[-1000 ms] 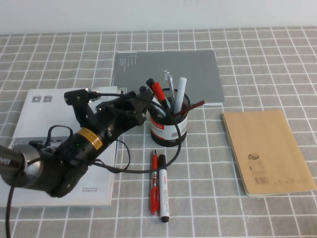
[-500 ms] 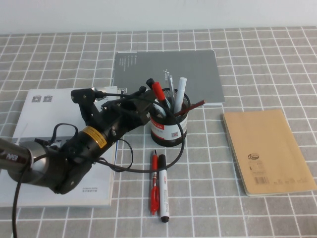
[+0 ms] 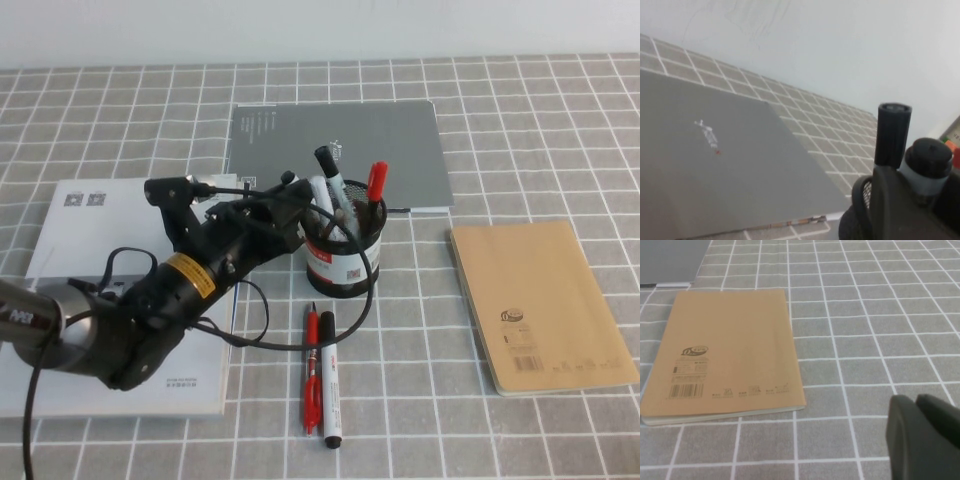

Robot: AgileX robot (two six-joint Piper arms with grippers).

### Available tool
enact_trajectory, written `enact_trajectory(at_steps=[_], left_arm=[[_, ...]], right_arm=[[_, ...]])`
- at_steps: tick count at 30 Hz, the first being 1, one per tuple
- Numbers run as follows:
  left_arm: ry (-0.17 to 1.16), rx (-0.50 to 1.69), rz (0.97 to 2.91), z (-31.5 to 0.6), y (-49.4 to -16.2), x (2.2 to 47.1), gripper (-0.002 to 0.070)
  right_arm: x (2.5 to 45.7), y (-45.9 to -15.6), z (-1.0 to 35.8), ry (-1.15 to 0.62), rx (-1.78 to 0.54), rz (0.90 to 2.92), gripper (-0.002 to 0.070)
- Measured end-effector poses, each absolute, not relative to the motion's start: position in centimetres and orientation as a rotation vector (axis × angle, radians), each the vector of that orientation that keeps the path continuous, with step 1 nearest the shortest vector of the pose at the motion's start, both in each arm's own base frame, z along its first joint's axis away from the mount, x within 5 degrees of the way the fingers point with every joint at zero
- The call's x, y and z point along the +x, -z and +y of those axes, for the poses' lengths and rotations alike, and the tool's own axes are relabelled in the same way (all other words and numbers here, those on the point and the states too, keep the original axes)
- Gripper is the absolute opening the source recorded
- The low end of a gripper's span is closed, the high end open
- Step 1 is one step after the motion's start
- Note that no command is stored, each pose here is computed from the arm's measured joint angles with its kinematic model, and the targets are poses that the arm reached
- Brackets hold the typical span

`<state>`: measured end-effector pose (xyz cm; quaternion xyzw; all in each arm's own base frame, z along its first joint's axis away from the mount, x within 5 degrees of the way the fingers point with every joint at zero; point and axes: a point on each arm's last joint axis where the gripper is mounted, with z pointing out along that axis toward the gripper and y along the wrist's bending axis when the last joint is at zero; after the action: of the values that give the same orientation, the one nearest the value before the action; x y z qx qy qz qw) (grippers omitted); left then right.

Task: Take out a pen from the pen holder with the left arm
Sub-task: 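Take a marker out of the pen holder and lay it on the table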

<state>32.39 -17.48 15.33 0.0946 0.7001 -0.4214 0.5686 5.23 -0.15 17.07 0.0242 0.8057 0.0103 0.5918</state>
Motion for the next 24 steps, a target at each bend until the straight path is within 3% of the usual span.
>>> enact_trajectory(at_steps=[10, 24], left_arm=[[0.978, 0.284, 1.533, -17.4, -19.0, 31.8, 0.0115], [0.718, 0.557, 1.506, -16.1, -27.4, 28.3, 0.0115]], right_arm=[[5.2, -17.1, -0.1, -0.024, 0.056, 1.874, -0.0013], [5.2, -17.1, -0.1, -0.024, 0.056, 1.874, -0.0013]])
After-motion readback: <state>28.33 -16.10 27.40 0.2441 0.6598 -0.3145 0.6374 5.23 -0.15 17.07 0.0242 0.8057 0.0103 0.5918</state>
